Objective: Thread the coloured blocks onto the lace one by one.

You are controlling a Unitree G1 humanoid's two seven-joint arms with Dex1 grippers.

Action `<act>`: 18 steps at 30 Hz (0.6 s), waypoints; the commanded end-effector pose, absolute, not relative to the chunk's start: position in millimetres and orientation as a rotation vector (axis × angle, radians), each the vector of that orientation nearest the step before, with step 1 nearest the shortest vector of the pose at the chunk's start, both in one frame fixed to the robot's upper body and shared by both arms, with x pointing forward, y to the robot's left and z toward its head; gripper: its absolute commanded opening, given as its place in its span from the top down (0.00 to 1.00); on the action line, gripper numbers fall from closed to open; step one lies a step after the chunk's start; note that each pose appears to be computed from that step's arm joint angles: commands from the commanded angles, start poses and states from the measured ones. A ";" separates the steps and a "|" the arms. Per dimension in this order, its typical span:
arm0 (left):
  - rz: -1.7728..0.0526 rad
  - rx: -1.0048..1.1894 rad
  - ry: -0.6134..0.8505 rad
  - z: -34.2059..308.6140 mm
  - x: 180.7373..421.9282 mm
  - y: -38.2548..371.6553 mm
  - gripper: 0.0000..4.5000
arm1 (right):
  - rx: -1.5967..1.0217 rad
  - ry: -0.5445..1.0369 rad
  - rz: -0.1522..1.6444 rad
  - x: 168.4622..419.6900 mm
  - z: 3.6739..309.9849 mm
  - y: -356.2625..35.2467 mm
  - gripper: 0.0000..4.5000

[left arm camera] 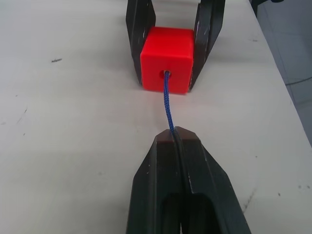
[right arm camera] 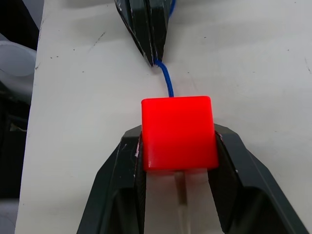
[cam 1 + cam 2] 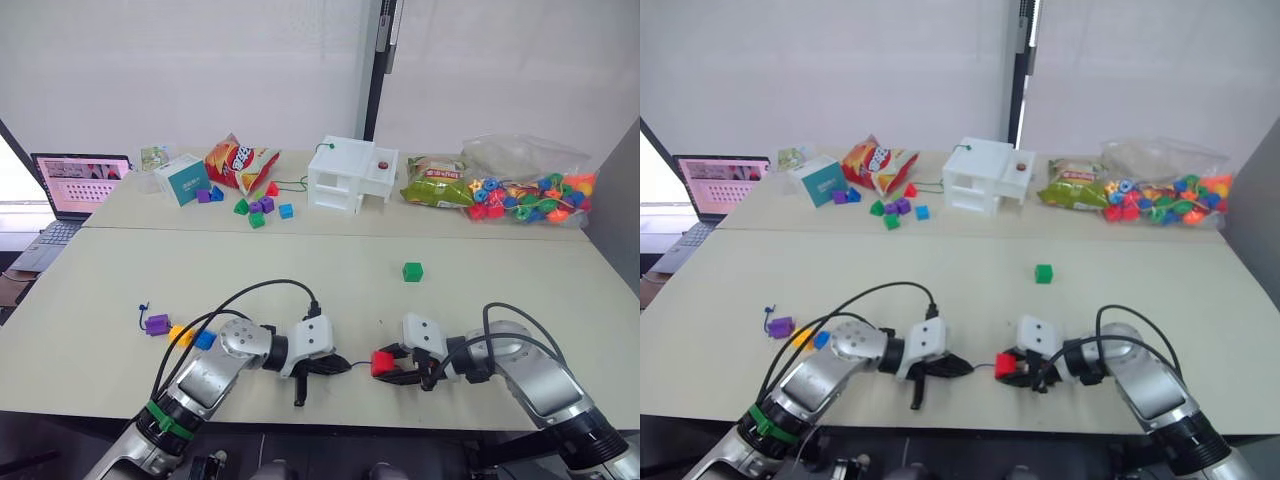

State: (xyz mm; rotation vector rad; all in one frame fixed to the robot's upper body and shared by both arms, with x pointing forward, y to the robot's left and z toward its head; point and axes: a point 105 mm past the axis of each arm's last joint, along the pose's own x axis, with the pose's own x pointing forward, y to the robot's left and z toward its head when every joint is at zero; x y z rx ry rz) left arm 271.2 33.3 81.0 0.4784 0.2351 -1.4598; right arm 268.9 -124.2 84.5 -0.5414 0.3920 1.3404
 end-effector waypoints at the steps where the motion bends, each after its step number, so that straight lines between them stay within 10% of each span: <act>1: -1.460 0.499 0.168 91.5 275.6 18.0 1.00 | -0.558 0.364 1.350 267.2 92.4 -124.4 0.74; 11: -1.432 0.477 0.149 95.6 276.4 -0.2 1.00 | -0.556 0.397 1.352 265.4 88.0 -122.1 0.74; 13: -1.441 0.442 0.164 99.2 274.7 4.4 0.88 | -0.544 0.400 1.329 267.2 88.4 -123.0 0.74; 18: -1.440 0.478 0.187 104.6 274.6 15.8 0.54 | -0.537 0.404 1.262 269.4 94.6 -131.1 0.29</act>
